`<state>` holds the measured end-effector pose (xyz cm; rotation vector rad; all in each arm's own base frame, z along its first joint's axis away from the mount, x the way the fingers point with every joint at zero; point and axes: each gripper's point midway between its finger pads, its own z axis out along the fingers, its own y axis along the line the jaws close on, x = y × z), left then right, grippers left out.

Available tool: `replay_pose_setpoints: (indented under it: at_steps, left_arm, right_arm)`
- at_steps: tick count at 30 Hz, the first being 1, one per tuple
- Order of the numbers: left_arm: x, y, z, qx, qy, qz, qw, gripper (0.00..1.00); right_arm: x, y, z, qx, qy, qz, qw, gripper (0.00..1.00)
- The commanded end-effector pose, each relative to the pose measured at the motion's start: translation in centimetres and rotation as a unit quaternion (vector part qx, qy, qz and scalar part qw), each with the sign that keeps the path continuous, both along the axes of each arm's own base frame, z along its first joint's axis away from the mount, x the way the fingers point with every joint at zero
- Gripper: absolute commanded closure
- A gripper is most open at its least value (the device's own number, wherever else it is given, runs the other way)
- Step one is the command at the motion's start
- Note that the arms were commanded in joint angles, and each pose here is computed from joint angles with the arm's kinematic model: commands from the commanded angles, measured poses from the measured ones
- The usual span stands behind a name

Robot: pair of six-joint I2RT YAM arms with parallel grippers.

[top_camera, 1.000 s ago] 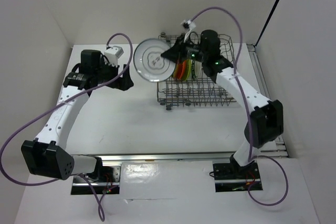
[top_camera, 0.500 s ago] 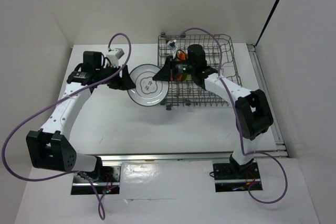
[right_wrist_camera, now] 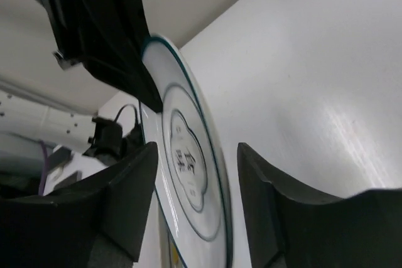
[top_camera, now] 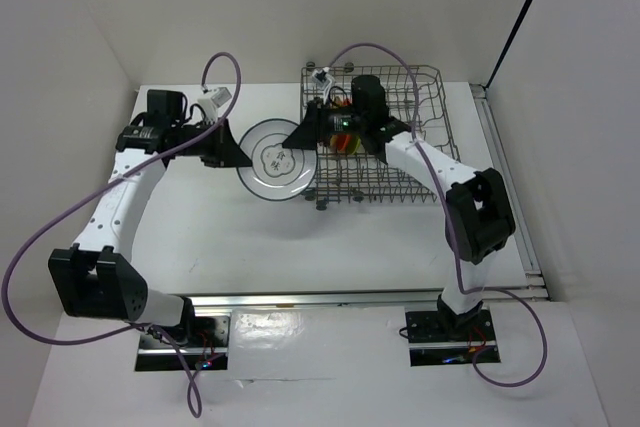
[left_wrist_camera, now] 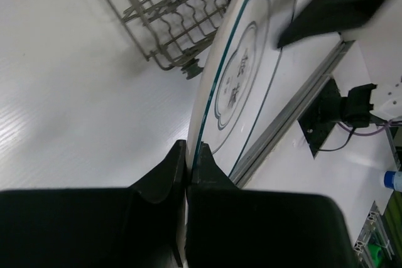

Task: Unload the plates from the dish rack

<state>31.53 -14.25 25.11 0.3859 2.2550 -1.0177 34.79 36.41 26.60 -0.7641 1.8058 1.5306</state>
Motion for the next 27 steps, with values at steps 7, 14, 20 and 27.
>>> replay_pose_setpoints:
  at_steps: [7,14,20,27]
  left_arm:
    - [4.6,9.0,-0.8,0.042,-0.013,0.176,0.983,1.00]
    - [6.6,8.8,-5.9,-0.023,0.066,0.171,0.983,1.00]
    - [7.3,9.3,-12.8,-0.018,0.170,0.186,0.967,1.00]
    - [6.4,8.8,-17.7,-0.024,0.235,0.164,0.958,1.00]
  right_arm:
    - [8.5,-6.3,11.0,-0.089,-0.142,-0.333,0.928,0.19]
    - [14.8,-21.6,9.9,-0.229,-0.109,-0.580,0.774,0.15]
    - [17.8,-26.2,1.8,-0.334,-0.036,-0.561,0.757,0.13]
    - [19.7,-25.5,-4.5,-0.359,0.001,-0.537,0.764,0.15]
